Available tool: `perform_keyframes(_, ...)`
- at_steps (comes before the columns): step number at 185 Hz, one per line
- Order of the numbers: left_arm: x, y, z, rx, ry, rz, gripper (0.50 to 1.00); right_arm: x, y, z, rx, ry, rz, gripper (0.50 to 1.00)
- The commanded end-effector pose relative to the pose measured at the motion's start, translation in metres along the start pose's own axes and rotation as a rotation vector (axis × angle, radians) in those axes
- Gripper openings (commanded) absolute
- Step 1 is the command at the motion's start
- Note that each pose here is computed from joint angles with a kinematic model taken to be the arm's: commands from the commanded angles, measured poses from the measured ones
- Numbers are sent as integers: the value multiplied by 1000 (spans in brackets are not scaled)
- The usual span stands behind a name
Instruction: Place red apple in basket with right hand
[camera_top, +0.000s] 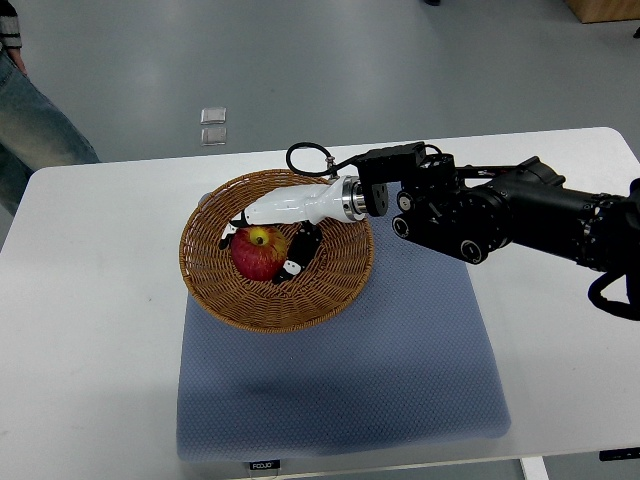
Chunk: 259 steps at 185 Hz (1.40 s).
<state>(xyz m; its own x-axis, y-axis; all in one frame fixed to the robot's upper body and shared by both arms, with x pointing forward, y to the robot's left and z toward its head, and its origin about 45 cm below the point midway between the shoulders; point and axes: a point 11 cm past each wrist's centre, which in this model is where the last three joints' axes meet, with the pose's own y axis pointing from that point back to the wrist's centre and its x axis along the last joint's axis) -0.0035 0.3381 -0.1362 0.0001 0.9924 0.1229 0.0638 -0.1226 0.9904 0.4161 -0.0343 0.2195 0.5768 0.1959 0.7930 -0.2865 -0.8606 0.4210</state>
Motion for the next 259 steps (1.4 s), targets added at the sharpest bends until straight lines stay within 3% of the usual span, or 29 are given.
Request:
perform_keyframes(1,0,0,0,-1,0,0,1000,-8,1,8,-31,8,-6,703)
perform_keyframes(25,-1,0,0,0,0,-2,1000,-12,3,17,-83,20,0,727)
perform_keyframes(26,-1,0,0,-1,-2,-1,1000,-13,3,18,-89,17,-1,748)
perform_keyframes(55,-1,0,0,1,-2,-1,1000,-14,3,20,-93,14,1,797)
perform_keyframes(68,-1,0,0,1,-2,-1,1000,-13,3,19,-93,12,3,856)
perform_keyframes(78,-1,0,0,1,-2,-1,1000,-13,3,19,-93,12,3,856)
perform_keyframes(79,-1,0,0,1,-2,-1,1000,-13,3,19,-91,9,5,895)
perform_keyframes(81,-1,0,0,-1,-2,-1,1000,-13,3,19,-90,4,4,897)
perform_keyframes(139,0,0,0,-1,-2,0,1000,-4,2,14,-74,-17,32,905)
perform_keyframes(171,0,0,0,1,-2,0,1000,40,6,2,-10,-154,190,905)
perform_keyframes(197,0,0,0,1,-2,0,1000,66,29,16,-18,-313,275,905)
perform_keyframes(198,0,0,0,1,-2,0,1000,76,42,27,-36,-422,347,905)
perform_keyframes(224,0,0,1,-2,-2,0,1000,86,79,71,-120,-714,556,905)
perform_keyframes(248,0,0,2,-2,-2,0,1000,83,96,95,-172,-834,662,903)
perform_keyframes(249,-1,0,2,-4,-2,-1,1000,77,110,114,-231,-914,755,905)
perform_keyframes(259,-1,0,2,-2,-2,-1,1000,72,119,127,-273,-964,812,905)
